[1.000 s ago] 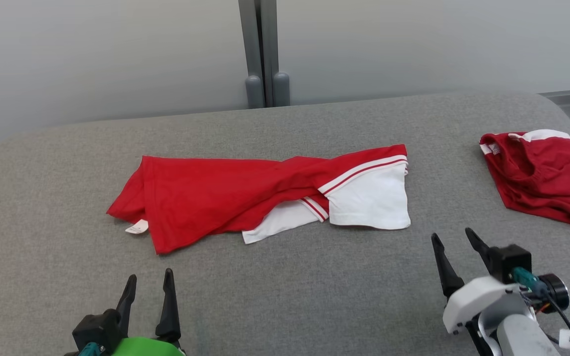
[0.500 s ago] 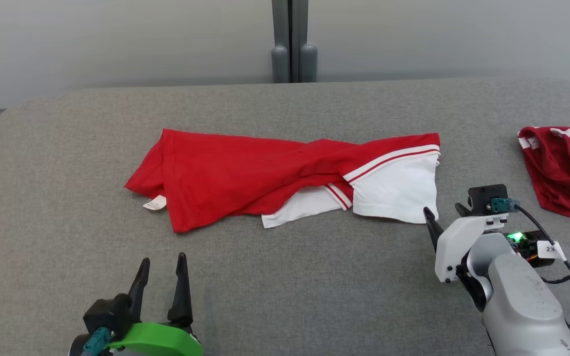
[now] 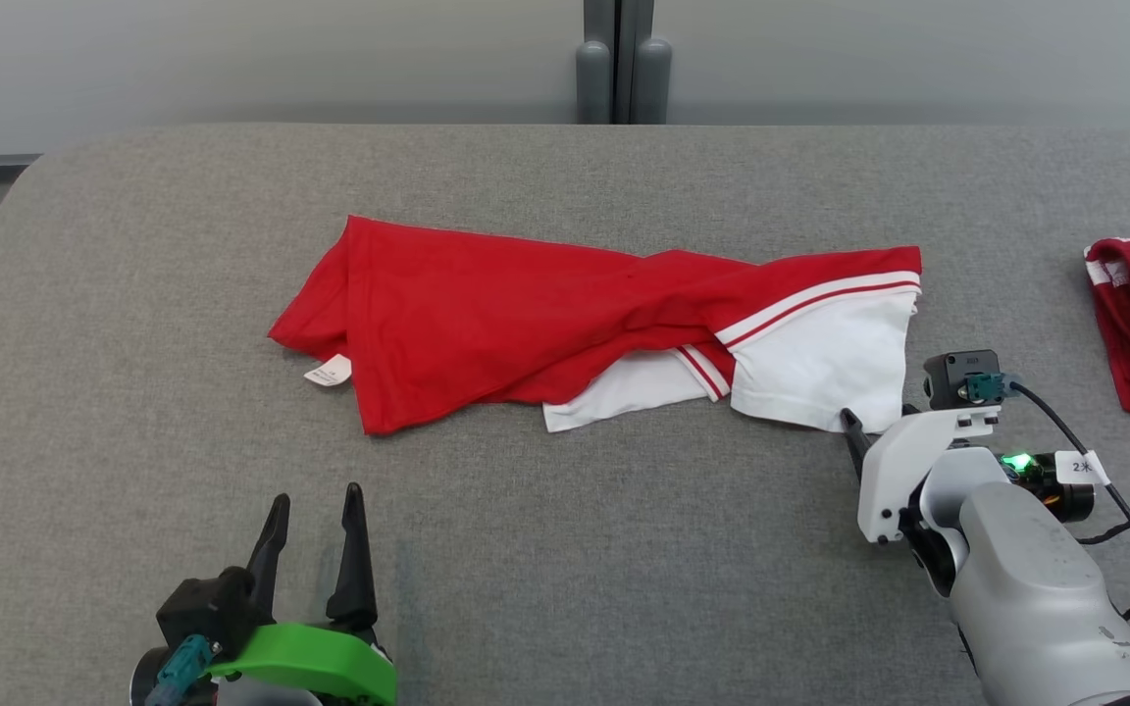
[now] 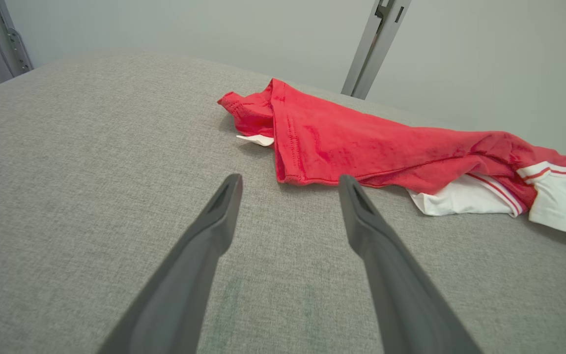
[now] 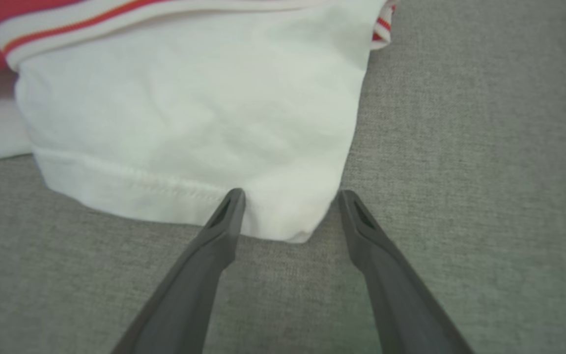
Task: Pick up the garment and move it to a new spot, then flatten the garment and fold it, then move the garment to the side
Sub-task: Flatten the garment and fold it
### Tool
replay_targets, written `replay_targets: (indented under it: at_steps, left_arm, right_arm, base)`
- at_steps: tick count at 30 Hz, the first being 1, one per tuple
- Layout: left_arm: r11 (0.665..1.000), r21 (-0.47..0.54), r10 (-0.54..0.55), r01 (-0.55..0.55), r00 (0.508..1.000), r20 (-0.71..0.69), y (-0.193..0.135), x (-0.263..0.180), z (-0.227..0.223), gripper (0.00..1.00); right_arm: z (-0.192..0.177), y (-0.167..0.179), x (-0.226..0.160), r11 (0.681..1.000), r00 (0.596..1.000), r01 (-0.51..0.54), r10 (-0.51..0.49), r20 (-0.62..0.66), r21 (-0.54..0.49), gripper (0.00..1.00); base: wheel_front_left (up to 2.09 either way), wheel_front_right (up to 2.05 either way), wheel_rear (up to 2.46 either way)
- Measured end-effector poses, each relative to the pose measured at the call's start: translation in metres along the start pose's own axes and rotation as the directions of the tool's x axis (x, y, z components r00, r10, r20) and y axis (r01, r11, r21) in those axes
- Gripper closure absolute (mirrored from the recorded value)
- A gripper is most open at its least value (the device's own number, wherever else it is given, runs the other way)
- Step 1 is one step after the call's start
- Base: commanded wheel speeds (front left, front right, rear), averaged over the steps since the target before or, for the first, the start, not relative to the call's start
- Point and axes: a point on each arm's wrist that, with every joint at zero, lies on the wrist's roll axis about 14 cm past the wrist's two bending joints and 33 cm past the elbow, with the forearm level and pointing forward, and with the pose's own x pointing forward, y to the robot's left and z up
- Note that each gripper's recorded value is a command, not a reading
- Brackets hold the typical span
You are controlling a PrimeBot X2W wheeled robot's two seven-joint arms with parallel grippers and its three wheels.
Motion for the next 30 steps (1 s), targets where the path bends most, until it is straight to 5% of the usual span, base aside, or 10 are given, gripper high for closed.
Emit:
replay_targets:
  at_steps: [2,5,14,30]
  left_arm:
    - [1.000,0.001,-0.002,0.002,1.000,0.002,0.000,0.002,0.001,0.00]
    - [1.000,0.002,-0.014,0.014,1.000,0.003,-0.004,0.005,0.001,0.00]
    - [0.997,-0.035,-0.071,0.068,0.994,-0.080,-0.020,0.017,-0.023,0.00]
    - [0.953,-0.295,-0.025,-0.067,0.955,-0.295,-0.015,0.071,-0.061,0.00]
  right_arm:
    - [0.000,0.002,0.001,1.000,1.000,-0.006,0.006,0.000,0.002,0.66]
    - [0.005,0.004,0.001,1.000,1.000,-0.015,0.015,0.026,0.007,1.00]
    - [0.027,-0.009,-0.006,0.999,0.988,0.013,-0.018,0.151,0.035,1.00]
    - [0.032,-0.026,-0.015,0.998,0.972,0.028,-0.040,0.231,0.055,1.00]
  base:
    - [0.00,0.00,0.00]
    - [0.00,0.00,0.00]
    - [0.00,0.00,0.00]
    - [0.00,0.00,0.00]
